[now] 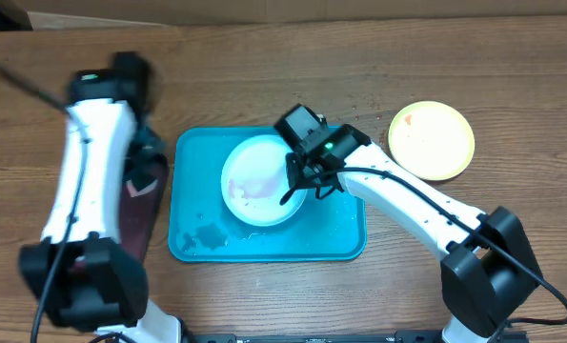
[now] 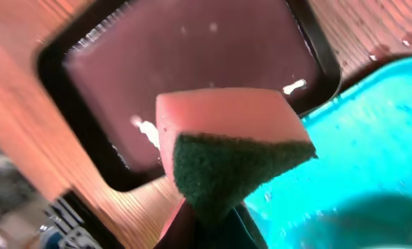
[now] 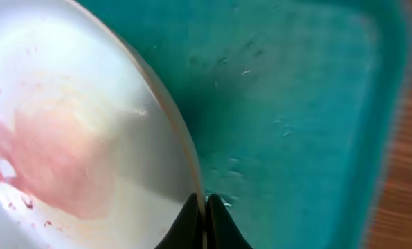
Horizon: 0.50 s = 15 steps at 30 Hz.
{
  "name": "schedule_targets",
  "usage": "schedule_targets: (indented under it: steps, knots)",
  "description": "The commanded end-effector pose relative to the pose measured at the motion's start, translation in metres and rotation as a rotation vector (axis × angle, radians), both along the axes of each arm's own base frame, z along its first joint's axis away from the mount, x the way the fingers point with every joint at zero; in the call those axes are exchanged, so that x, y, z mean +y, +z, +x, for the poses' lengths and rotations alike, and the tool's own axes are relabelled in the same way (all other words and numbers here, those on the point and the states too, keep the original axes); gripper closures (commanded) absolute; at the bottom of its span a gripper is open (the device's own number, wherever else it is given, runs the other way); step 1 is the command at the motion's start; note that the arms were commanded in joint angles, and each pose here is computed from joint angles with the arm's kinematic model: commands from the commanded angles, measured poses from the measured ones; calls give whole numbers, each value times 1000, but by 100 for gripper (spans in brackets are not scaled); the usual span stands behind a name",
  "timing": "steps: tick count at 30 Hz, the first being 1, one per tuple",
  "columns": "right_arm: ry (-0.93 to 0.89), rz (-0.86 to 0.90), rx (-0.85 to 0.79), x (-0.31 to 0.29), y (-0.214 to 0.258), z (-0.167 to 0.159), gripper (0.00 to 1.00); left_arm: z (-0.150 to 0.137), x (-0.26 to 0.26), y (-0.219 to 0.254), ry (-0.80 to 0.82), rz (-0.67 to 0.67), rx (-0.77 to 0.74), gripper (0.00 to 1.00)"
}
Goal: Clean dirty plates on tray and stack at the side
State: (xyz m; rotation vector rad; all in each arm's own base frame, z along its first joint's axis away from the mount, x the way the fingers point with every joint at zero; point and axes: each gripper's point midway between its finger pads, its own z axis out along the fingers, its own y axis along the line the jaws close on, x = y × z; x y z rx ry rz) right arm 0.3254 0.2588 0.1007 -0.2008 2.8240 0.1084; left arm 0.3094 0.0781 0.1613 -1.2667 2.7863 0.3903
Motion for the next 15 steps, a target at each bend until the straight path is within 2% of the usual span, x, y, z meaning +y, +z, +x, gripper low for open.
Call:
schedule_targets:
  steps: [1,4,10,15]
  knots:
    - [0,-192,-232,-9,47,21,96,1,-19,-5,-128,-326,-38,96]
    - [8,-336,-370,-11,80,20,96,-10,-11,-17,-95,-416,-30,96]
    - [102,-636,-689,1,145,3,96,-35,11,-55,4,-463,4,96]
    - [145,-750,-914,28,184,-26,96,-42,24,-66,85,-510,-30,96]
